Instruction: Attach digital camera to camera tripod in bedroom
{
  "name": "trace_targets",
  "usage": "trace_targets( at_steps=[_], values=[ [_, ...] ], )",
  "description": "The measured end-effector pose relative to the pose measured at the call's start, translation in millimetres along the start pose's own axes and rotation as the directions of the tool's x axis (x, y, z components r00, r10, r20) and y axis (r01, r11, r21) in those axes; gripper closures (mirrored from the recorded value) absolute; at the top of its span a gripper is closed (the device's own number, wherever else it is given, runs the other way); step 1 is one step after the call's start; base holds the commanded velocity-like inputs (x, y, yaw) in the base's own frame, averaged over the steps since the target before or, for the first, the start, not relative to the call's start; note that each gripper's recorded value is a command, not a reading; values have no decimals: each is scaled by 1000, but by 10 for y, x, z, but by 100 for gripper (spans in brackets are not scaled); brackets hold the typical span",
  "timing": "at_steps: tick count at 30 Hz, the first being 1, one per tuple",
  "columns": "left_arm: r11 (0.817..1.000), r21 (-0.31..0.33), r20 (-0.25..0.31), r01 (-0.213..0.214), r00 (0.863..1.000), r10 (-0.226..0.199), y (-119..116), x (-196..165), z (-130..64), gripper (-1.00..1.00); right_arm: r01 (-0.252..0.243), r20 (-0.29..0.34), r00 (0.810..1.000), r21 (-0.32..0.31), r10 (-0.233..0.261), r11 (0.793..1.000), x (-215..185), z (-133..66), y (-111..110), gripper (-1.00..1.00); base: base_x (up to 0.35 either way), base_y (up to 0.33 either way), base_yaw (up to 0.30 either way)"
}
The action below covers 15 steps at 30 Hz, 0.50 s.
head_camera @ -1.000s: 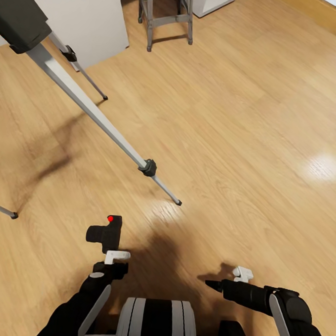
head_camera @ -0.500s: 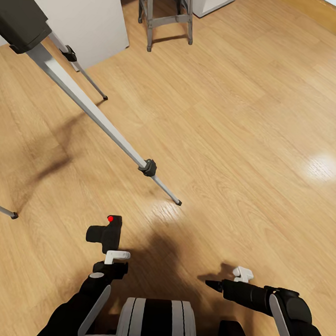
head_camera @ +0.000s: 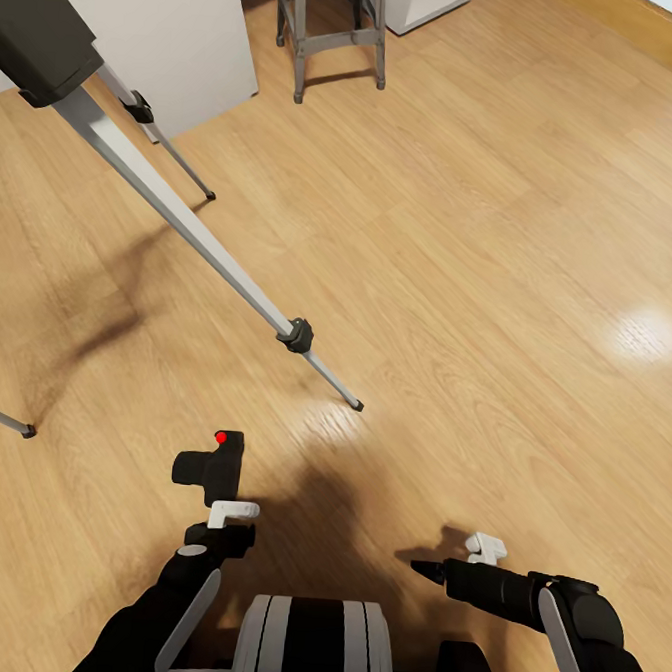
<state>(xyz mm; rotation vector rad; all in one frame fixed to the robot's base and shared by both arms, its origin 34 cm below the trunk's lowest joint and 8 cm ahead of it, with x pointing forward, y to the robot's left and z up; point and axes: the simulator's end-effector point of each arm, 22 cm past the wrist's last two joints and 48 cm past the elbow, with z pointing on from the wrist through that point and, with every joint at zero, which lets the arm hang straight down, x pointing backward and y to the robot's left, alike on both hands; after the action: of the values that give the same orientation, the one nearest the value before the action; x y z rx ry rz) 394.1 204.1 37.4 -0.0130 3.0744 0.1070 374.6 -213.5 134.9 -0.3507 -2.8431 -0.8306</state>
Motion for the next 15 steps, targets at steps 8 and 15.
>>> trace_targets(
  at_steps=[8,15],
  values=[
    [1000,-10,15,-1,1000,1,75,-30,10,-100,2,4,1000,-1,-2,1000,-6,3,4,-100,0,0,0],
    [1000,-30,74,7,997,-5,249,-155,24,-100,10,15,1000,-1,-10,1000,-30,6,5,-100,0,0,0]
  ],
)
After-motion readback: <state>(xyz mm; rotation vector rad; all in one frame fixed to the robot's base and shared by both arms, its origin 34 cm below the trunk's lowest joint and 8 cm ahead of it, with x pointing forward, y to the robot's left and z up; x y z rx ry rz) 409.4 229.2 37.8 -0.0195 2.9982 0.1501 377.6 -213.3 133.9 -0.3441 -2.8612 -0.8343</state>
